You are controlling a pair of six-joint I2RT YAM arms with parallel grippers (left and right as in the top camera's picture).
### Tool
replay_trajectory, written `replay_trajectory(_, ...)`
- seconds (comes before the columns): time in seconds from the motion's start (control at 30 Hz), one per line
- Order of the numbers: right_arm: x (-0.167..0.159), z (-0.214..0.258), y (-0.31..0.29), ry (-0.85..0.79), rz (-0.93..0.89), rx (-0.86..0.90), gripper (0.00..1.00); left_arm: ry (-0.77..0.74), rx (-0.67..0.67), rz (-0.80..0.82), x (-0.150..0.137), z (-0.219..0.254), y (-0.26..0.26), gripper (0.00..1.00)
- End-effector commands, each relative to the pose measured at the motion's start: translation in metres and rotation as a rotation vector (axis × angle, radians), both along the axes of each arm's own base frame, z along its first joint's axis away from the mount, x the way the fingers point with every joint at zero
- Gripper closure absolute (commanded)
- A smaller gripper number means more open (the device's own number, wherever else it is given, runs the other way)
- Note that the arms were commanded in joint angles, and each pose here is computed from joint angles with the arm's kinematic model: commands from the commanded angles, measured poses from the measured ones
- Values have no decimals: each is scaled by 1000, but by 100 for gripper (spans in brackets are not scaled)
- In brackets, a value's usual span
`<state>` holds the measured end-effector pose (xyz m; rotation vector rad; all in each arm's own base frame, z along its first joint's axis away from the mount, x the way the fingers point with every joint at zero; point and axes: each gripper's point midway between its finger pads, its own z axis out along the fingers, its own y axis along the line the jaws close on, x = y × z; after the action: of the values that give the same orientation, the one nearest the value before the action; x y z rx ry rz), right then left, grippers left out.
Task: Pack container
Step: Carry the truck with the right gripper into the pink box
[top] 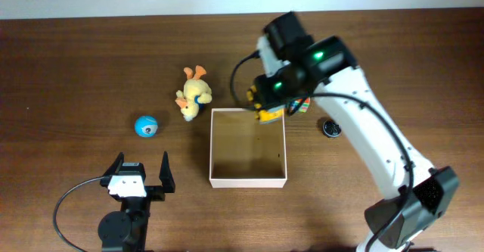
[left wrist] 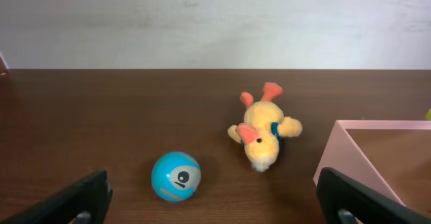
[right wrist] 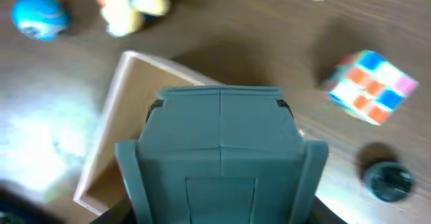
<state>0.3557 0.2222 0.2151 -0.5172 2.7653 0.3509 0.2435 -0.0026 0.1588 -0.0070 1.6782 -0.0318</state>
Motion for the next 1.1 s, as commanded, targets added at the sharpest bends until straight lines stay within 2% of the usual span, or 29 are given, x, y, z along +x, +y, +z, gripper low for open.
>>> replay_trajectory(0.0,-11,10,35,-25,47,46,54,3,-8,-7,0,-3,-1,1)
replay_trajectory(0.17,-15,3,57,-43,47,32,54,3,-8,-7,0,-3,-1,1)
replay_trajectory(0.4,-18,-34,68,55,-12,-8,54,3,-8,-7,0,-3,-1,1)
replay_trajectory(0.77,-11,-72,66,115,-159,-82,54,3,-8,-6,0,-3,-1,1)
replay_trajectory(1.07,-13,-95,74,144,-192,-116,54,3,-8,-7,0,-3,-1,1)
